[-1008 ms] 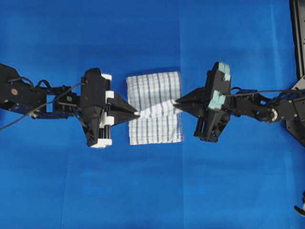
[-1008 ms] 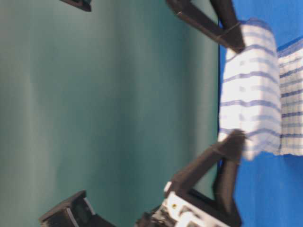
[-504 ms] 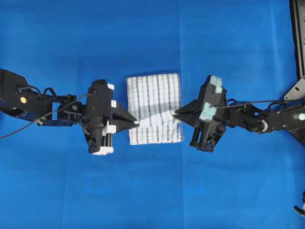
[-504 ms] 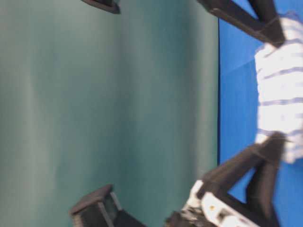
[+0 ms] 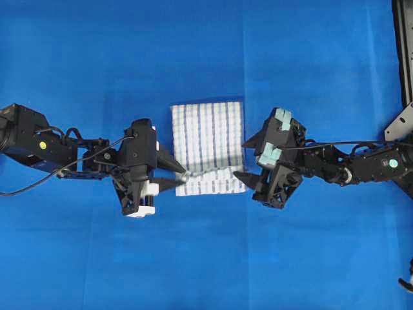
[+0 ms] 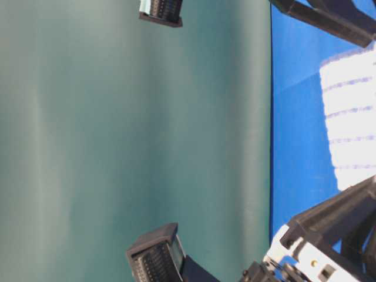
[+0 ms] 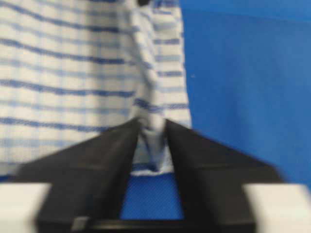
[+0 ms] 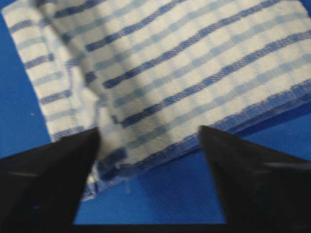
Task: Fold the blue towel.
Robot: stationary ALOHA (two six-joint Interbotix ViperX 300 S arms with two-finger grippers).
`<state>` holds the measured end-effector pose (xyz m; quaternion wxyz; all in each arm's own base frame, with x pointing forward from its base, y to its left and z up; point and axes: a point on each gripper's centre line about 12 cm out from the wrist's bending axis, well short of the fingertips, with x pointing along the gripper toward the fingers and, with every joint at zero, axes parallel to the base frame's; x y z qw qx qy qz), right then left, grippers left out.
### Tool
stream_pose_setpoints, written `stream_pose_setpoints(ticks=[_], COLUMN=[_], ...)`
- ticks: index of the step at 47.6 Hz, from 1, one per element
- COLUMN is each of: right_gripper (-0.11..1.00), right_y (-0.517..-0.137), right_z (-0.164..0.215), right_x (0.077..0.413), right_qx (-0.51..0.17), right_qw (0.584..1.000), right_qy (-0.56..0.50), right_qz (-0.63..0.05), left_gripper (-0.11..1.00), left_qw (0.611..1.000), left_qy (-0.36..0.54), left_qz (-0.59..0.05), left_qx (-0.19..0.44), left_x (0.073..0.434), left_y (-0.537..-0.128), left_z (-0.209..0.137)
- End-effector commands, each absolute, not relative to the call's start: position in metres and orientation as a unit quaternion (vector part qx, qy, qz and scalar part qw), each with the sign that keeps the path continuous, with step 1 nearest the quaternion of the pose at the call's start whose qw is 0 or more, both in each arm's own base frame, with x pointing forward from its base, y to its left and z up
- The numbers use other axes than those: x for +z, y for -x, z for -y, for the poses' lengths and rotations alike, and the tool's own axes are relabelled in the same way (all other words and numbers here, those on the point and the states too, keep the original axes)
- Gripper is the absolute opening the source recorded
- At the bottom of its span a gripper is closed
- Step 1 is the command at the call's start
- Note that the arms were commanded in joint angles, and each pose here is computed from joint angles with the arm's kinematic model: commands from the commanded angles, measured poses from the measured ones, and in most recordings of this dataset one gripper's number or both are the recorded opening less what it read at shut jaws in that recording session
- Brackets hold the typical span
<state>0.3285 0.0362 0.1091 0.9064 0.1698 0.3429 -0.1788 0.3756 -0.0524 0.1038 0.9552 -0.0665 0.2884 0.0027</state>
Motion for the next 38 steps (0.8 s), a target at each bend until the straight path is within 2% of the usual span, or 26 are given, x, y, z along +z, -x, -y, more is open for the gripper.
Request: stream_pose_setpoints(ticks=[1,3,8,11,23,38], right_gripper=[0.87,0.92,0.86,0.85,0.86,0.86], right_y=[-0.331,-0.329,-0.324,-0.318,-0.29,-0.255], right_z=[-0.036,-0.036,-0.036,-0.036,-0.032,-0.023], right_x=[0.124,0.128,0.149,0.162,0.207,0.227], right_qx=[-0.175,-0.173,-0.161,-0.152,-0.118,-0.096], right_qw=[0.914,0.917,0.927,0.934,0.957,0.972], right_qy=[-0.174,-0.173,-0.173,-0.173,-0.157,-0.121], right_qz=[-0.321,-0.316,-0.291,-0.275,-0.214,-0.175], left_gripper=[0.43,0.56,0.84,0.92,0.93,0.92], left_qw=[0.961,0.963,0.967,0.968,0.97,0.976], left_qy=[0.074,0.074,0.07,0.07,0.065,0.071], left_qz=[-0.265,-0.259,-0.244,-0.241,-0.234,-0.204], left_qx=[-0.004,-0.009,-0.017,-0.02,-0.033,-0.031], left_x=[0.122,0.127,0.142,0.152,0.184,0.204], left_y=[-0.377,-0.376,-0.373,-0.368,-0.342,-0.305], left_z=[0.057,0.06,0.063,0.062,0.057,0.046])
